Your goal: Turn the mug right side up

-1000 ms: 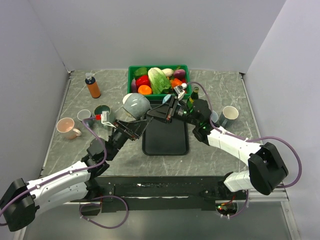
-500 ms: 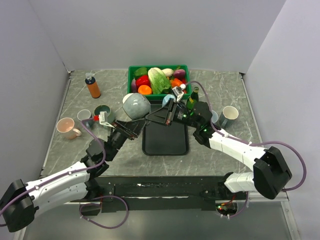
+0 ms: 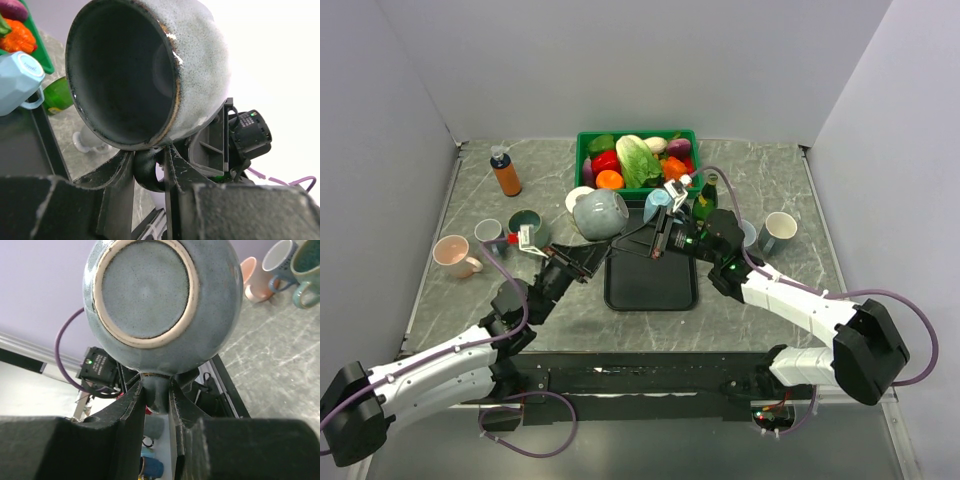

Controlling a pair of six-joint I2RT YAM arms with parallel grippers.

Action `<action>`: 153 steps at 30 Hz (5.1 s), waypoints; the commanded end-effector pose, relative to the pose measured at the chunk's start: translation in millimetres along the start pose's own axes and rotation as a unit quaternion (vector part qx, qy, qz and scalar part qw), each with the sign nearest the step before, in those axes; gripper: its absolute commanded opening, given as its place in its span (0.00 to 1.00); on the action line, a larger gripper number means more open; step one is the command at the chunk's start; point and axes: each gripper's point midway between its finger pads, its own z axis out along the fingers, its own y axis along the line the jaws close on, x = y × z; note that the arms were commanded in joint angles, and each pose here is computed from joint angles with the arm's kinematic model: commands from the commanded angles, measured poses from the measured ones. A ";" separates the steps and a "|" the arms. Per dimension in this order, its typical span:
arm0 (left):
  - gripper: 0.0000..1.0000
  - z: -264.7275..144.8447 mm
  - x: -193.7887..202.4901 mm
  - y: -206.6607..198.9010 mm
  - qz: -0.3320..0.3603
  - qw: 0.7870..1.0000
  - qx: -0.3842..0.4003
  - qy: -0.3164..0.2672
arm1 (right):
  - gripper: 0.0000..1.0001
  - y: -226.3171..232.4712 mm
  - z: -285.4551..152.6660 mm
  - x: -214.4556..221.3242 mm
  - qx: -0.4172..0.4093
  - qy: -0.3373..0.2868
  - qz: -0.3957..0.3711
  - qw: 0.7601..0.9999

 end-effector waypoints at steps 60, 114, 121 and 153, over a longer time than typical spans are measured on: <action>0.01 4.3 -38.5 227.4 0.369 0.753 -0.504 0.207 | 0.79 -103.9 -77.1 -7.6 0.231 -0.021 0.041 0.972; 0.96 0.1 -39.1 137.1 0.346 0.809 -0.410 0.241 | 0.95 -131.9 -125.6 -78.2 0.416 -0.062 -0.200 0.885; 0.96 27.8 -23.8 74.7 0.294 0.896 -0.263 0.204 | 0.93 -143.3 -106.2 -93.9 0.415 0.048 -0.294 0.860; 0.96 -18.2 -2.9 53.9 0.279 0.906 -0.188 0.257 | 0.87 -316.2 -65.8 -143.0 0.465 0.277 -0.487 0.685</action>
